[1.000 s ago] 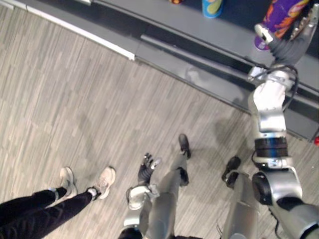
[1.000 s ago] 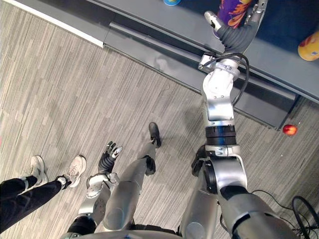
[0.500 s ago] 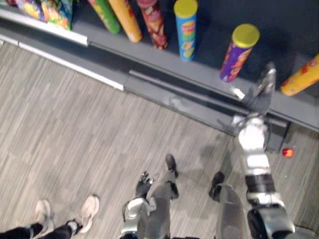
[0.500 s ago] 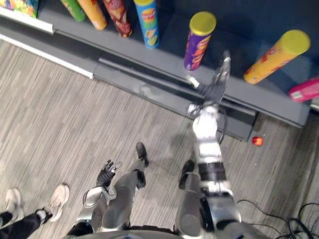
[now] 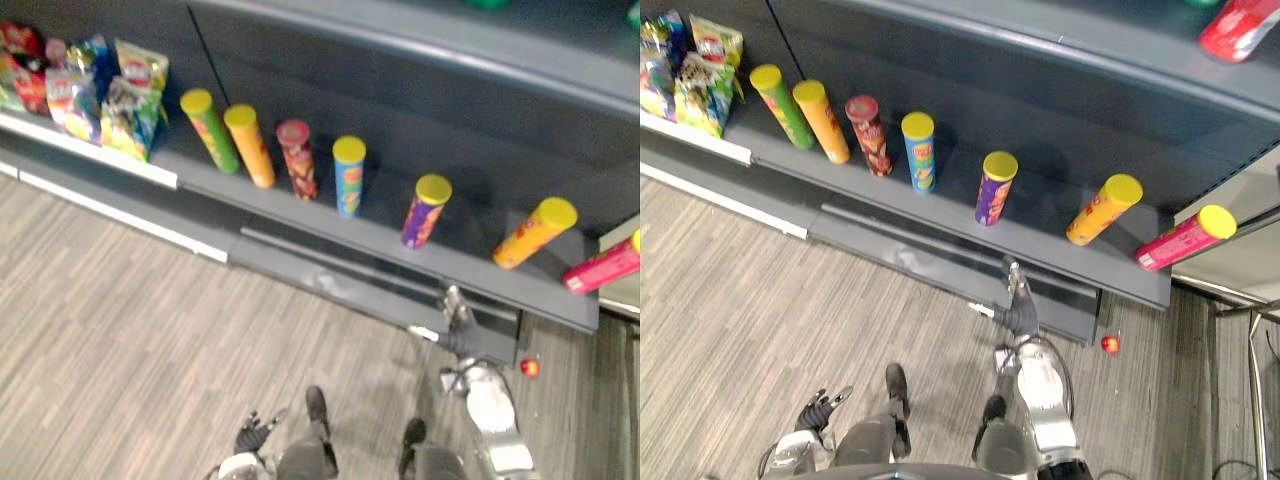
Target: Put the gum and the chips on the shelf.
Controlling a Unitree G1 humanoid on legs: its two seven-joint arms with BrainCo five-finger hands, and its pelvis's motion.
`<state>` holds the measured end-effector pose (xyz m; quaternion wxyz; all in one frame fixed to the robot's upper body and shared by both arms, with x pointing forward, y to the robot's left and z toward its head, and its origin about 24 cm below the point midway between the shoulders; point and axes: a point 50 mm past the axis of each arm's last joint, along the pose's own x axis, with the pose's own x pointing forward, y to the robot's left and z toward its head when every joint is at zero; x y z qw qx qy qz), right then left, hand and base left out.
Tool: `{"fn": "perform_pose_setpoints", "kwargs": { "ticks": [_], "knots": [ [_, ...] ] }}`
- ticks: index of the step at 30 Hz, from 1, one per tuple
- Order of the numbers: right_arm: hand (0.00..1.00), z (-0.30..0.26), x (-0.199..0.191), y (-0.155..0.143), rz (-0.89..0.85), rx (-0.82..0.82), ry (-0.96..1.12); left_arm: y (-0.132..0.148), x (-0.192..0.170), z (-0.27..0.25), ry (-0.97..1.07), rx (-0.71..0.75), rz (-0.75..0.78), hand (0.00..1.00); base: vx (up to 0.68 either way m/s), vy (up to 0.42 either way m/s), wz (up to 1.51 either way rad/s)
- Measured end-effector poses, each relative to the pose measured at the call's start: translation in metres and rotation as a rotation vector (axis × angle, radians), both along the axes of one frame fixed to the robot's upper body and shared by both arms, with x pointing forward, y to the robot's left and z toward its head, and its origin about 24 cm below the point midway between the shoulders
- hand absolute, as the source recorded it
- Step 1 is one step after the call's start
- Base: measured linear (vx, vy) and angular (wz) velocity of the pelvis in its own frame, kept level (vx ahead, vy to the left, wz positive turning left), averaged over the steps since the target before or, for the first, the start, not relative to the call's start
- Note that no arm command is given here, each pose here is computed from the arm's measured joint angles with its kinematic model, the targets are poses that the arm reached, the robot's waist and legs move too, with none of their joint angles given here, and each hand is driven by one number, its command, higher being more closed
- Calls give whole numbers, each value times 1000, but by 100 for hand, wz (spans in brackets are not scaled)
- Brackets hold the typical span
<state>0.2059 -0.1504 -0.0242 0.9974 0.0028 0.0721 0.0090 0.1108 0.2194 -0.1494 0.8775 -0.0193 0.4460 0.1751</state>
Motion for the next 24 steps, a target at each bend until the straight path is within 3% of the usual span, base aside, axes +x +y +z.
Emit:
{"fn": "perform_pose_setpoints", "kwargs": {
  "ticks": [4, 8, 11, 18, 24],
  "knots": [
    [0, -79, -52, -24, -133, 35, 421, 0, -11, -4, 43, 4, 0, 0, 16, -1, -8],
    [0, -124, -103, -43, -297, 55, 742, 1, -19, -7, 67, -2, 18, 0, -11, -5, -12],
    [0, -133, -112, -52, -352, 37, 833, 0, -25, -9, 93, -21, 37, 0, -12, 9, 6],
    [0, -146, -159, -59, -579, 198, 1014, -1, -39, -15, 143, -72, 131, 0, 50, 8, -2],
    [0, -149, -168, -58, -633, 251, 1057, -2, -41, -16, 159, -84, 138, 0, 79, -7, -2]
  ]
}}
